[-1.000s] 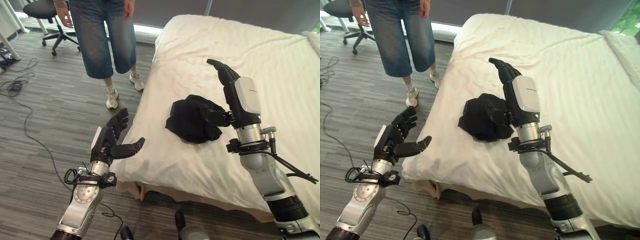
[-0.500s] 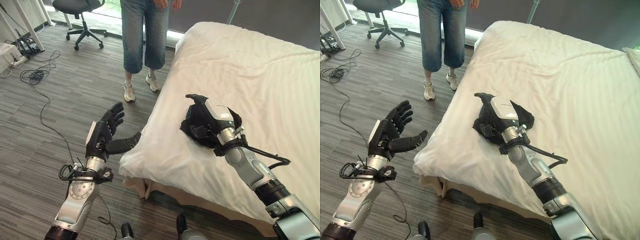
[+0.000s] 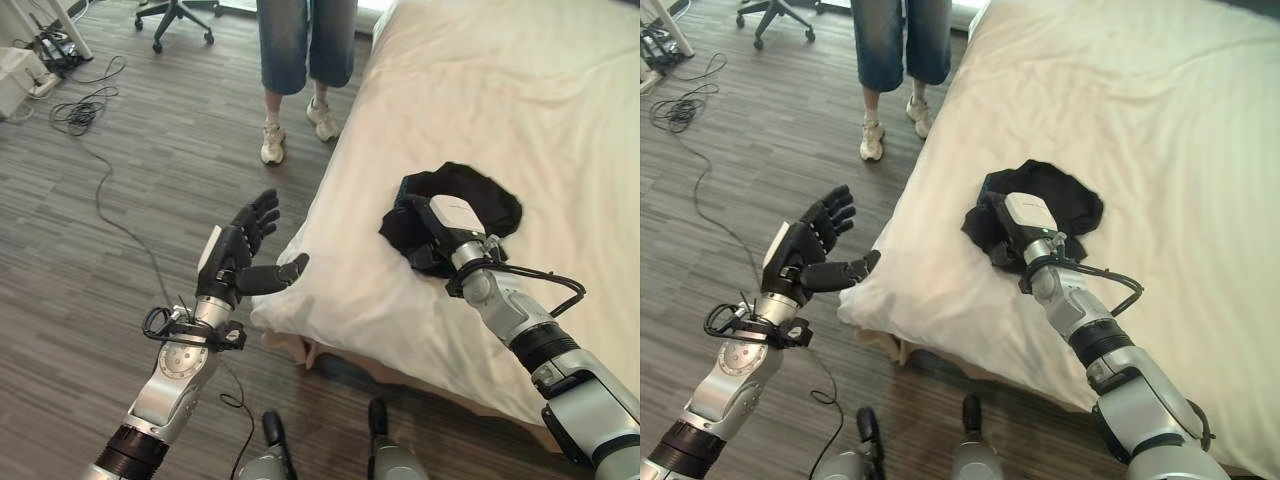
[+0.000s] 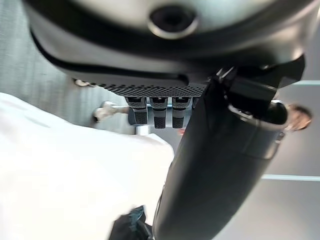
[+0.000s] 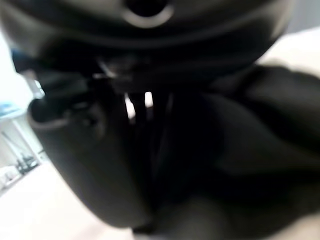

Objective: Pick up bed clothes into laundry basket.

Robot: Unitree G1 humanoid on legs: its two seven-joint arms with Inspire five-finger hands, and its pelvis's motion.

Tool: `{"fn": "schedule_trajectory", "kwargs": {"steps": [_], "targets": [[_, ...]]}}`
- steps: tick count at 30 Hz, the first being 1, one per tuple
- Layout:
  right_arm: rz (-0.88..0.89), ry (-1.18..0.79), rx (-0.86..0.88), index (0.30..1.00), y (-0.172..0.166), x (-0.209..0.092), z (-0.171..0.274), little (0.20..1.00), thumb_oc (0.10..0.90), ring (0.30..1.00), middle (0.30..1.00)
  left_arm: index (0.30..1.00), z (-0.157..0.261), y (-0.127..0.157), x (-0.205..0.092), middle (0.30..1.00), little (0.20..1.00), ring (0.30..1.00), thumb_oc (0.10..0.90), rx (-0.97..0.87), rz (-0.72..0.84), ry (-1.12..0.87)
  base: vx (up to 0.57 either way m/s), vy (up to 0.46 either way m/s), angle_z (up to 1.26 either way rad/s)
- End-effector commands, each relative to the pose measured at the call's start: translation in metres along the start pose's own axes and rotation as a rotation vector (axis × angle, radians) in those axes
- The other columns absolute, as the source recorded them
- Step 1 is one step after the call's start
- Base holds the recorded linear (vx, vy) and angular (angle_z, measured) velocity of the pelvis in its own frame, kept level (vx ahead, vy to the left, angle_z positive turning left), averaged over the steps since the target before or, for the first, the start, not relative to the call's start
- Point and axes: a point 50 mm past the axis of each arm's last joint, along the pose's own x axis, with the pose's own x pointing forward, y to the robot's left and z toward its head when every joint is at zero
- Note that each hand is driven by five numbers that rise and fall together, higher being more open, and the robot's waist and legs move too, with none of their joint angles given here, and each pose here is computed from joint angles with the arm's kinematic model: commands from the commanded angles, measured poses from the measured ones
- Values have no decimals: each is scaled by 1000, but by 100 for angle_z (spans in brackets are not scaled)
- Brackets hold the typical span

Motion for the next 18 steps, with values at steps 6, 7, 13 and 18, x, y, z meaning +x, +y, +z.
{"fn": "schedule_trajectory", "kwargs": {"steps": [6,7,13,18], "targets": [[-209,-103,-45,300,-83,33,39,300,400,300,300,900,72,-7,18,900,900,900,800,65,-89,-379,-5,59,0],[-259,-107,-72,300,-100,31,38,300,400,300,300,900,72,-6,18,900,900,900,800,75,-85,-380,12,42,1],[-540,-155,-133,300,-174,-4,26,300,400,300,300,900,71,7,9,900,900,900,800,118,-47,-356,63,71,-3],[-779,-201,-68,300,-207,-65,5,300,400,300,300,900,70,32,-11,900,900,900,800,147,55,-323,62,47,-37]]}}
